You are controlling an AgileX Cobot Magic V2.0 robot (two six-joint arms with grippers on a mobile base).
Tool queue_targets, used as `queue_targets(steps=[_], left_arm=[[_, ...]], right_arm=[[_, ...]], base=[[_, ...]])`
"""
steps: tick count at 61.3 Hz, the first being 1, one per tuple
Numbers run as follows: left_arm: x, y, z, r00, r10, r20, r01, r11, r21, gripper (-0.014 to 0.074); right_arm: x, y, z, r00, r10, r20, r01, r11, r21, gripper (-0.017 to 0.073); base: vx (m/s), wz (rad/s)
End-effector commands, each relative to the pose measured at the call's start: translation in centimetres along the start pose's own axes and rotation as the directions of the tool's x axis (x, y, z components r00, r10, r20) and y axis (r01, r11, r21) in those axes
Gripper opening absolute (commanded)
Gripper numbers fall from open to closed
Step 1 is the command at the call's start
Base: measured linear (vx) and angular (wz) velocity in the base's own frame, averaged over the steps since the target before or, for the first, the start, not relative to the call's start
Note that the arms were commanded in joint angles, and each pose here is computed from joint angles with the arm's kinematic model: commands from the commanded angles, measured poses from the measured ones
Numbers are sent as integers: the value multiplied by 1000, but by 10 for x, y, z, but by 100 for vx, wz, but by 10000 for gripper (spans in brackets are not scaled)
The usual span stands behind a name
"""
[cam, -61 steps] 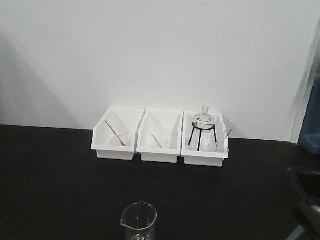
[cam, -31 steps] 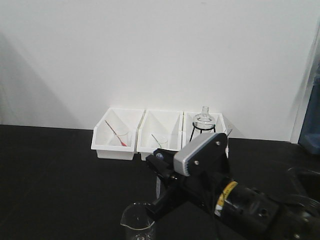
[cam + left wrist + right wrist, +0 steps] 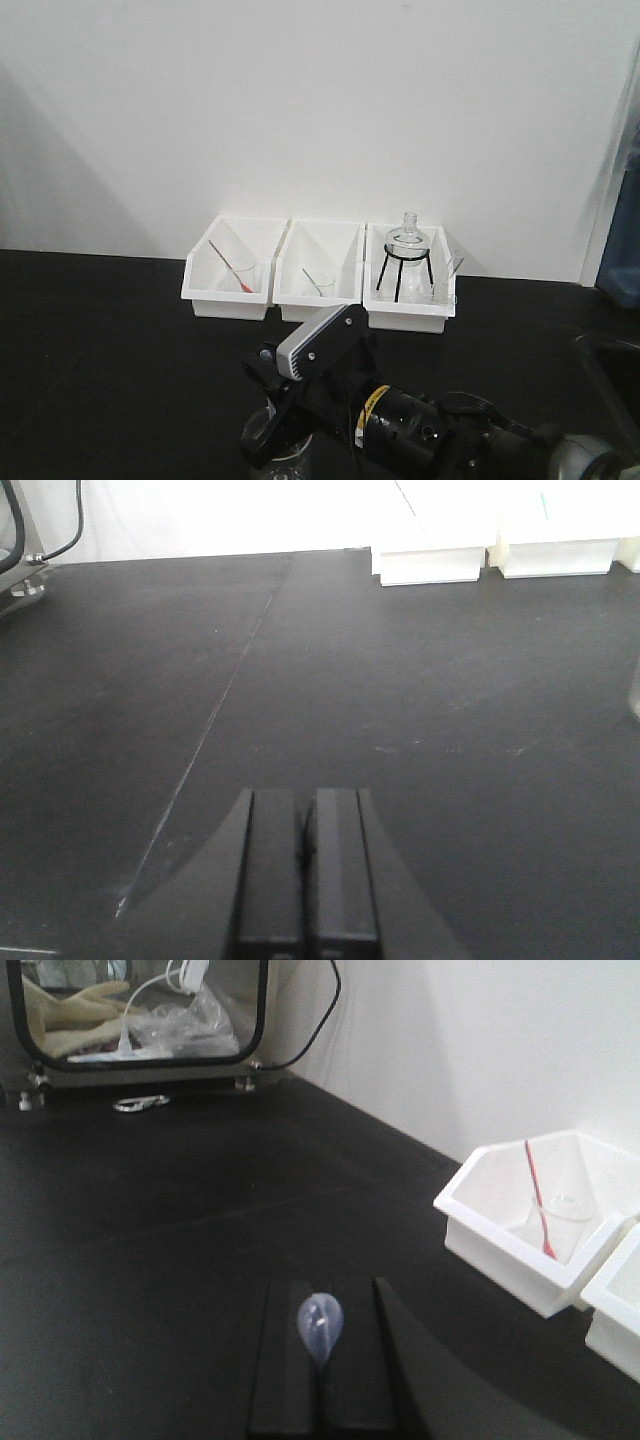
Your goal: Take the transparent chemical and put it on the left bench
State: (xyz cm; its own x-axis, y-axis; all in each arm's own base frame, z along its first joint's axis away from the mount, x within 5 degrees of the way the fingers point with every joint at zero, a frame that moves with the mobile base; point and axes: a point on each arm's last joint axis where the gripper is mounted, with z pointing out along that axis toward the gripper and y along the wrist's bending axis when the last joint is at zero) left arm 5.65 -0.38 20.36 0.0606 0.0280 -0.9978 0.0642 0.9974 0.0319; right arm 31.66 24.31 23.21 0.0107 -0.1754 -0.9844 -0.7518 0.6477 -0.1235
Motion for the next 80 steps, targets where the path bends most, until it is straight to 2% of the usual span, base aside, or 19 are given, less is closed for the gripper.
queue_targets(steps=[1, 10, 22, 28, 33, 43, 52, 55, 65, 68, 70, 73, 76, 78, 80], left_arm=[[-3, 0, -1, 997, -9, 81, 9, 1000, -2, -3], [-3, 0, -1, 997, -9, 81, 9, 1000, -2, -3], [-3, 0, -1, 997, -9, 81, 9, 1000, -2, -3], [-3, 0, -1, 997, -9, 81, 9, 1000, -2, -3], [-3, 0, -1, 997, -9, 81, 9, 1000, -2, -3], [-3, 0, -1, 997, -9, 81, 9, 1000, -2, -3], [-3, 0, -1, 997, -9, 81, 9, 1000, -2, -3], [-3, 0, -1, 997, -9, 81, 9, 1000, -2, -3], [-3, 0, -1, 997, -9, 81, 9, 1000, -2, -3], [-3, 0, -1, 997, -9, 81, 9, 1000, -2, -3], [-3, 0, -1, 997, -9, 81, 9, 1000, -2, -3], [-3, 0, -1, 997, -9, 81, 9, 1000, -2, -3], [-3, 0, -1, 997, -9, 81, 9, 1000, -2, -3], [-3, 0, -1, 997, -9, 81, 9, 1000, -2, -3], [-3, 0, -1, 997, -9, 81, 9, 1000, -2, -3]], right_arm=[[-31, -4, -4, 990, -7, 139, 4, 1000, 16, 79], [-23, -7, -3, 998, 27, 50, -30, 998, 49, 227], [-24, -7, -3, 997, 38, 61, -41, 998, 54, 504], [-24, -8, -3, 997, 40, 60, -43, 998, 55, 587], [-26, -8, -5, 997, 49, 62, -52, 997, 56, 601], [-38, -9, -12, 990, 115, 79, -120, 991, 61, 575], [-30, -6, -9, 985, 168, 33, -169, 985, 34, 549], [-28, -4, -9, 990, 140, 4, -140, 990, 17, 543], [-18, 5, -7, 995, -21, -95, 17, 999, -35, 530], [-19, 9, -7, 995, -30, -100, 25, 999, -45, 530], [-18, 9, -6, 996, -4, -93, 0, 999, -45, 531], [-20, 9, -4, 990, 129, -49, -131, 991, -32, 531], [-24, 3, -3, 963, 270, 18, -269, 963, -13, 531], [-25, 0, -3, 949, 311, 48, -311, 950, -3, 531], [-26, -1, -3, 947, 313, 66, -313, 950, -3, 531]], base=[[0, 0], [0, 0], [0, 0], [0, 0], [0, 0], [0, 0], [0, 0], [0, 0], [0, 0], [0, 0], [0, 0], [0, 0], [0, 0], [0, 0], [0, 0]])
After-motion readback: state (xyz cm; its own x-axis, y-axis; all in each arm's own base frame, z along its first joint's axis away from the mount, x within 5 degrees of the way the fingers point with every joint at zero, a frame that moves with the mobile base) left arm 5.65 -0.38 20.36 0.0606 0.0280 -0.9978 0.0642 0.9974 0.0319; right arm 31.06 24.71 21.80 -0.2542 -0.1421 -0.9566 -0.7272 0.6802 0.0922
